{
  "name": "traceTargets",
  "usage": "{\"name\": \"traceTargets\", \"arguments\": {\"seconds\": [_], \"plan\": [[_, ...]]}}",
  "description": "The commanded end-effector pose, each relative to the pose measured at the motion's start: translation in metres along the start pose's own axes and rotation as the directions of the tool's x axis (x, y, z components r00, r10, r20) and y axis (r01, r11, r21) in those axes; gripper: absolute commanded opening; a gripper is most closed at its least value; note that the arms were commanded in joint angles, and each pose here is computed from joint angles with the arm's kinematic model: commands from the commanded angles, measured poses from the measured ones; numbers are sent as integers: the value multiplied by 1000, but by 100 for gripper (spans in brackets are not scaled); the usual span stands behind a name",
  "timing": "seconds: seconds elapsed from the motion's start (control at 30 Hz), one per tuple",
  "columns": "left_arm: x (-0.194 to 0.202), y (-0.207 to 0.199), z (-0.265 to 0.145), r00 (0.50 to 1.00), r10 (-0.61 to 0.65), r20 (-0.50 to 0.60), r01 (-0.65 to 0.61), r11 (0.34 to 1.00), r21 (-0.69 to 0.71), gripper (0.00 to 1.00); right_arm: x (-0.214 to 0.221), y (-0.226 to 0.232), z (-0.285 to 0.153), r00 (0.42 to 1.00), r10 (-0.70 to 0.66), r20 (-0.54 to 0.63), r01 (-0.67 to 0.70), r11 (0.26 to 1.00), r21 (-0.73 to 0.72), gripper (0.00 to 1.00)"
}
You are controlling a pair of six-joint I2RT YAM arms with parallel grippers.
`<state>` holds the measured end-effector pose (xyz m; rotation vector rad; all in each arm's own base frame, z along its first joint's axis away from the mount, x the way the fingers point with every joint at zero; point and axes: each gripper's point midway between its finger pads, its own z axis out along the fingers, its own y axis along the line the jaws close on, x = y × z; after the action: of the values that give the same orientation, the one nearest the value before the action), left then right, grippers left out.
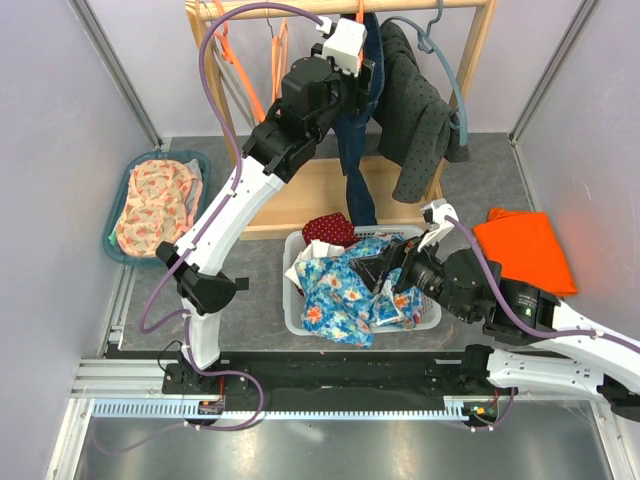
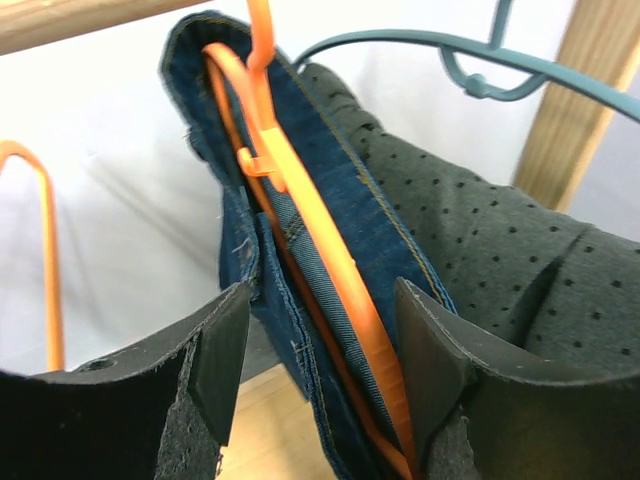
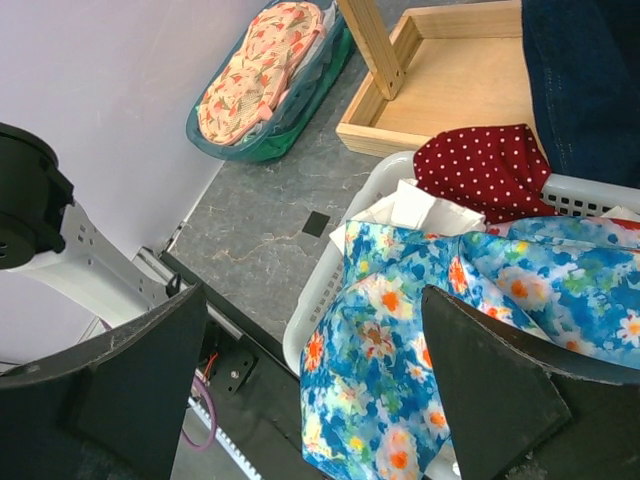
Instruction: Remove the skirt from the hanger
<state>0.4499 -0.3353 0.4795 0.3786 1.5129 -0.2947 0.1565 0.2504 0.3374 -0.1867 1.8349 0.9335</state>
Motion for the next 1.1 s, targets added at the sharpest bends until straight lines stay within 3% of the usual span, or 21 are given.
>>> {"name": "traceTargets", "arguments": {"seconds": [0.0, 0.07, 0.17, 0.2, 0.4, 0.7, 0.73, 0.77, 0.83, 0.87, 0.93, 1.03, 1.07], "plan": [[-15, 30, -9, 999, 44, 21, -42, 995, -91, 66, -10, -2, -2, 998, 20, 59, -20, 1000, 4, 94], [-16, 33, -9, 998, 52, 21, -50, 993, -104, 67, -9, -2, -1, 998, 14, 58, -14, 1000, 3, 95], [-22, 42, -4, 998, 47, 48, -40, 990, -139, 88, -7, -4, 0, 998, 6, 57, -7, 1000, 11, 95], [-23, 44, -2, 997, 50, 52, -42, 988, -149, 90, -6, -5, 1, 998, 4, 57, -5, 1000, 15, 95], [-25, 54, 12, 993, 96, 71, -79, 976, -201, 91, -2, -9, 2, 998, 1, 59, -3, 1000, 23, 95], [-4, 47, 32, 988, 148, 41, -139, 977, -163, 81, 0, -12, 4, 998, 1, 60, -4, 999, 37, 96], [-3, 46, 33, 988, 148, 42, -140, 977, -160, 77, 1, -14, 4, 998, 3, 60, -5, 999, 41, 96], [-3, 46, 34, 988, 148, 43, -140, 978, -153, 62, 1, -13, 4, 998, 5, 60, -8, 999, 39, 96], [-3, 45, 35, 987, 157, 45, -149, 978, -148, 49, 2, -15, 4, 998, 8, 62, -10, 999, 44, 96], [-3, 46, 35, 986, 161, 44, -153, 976, -154, 34, 1, -14, 4, 998, 10, 62, -12, 999, 41, 96], [-6, 47, 34, 984, 171, 47, -162, 974, -159, 17, 0, -15, 3, 998, 10, 67, -12, 999, 44, 96], [-15, 48, 30, 982, 175, 66, -164, 975, -152, 2, 1, -16, 2, 998, 13, 69, -16, 999, 44, 95], [-19, 48, 29, 982, 175, 75, -163, 975, -149, 2, 1, -15, 3, 998, 15, 67, -18, 999, 41, 95]]}}
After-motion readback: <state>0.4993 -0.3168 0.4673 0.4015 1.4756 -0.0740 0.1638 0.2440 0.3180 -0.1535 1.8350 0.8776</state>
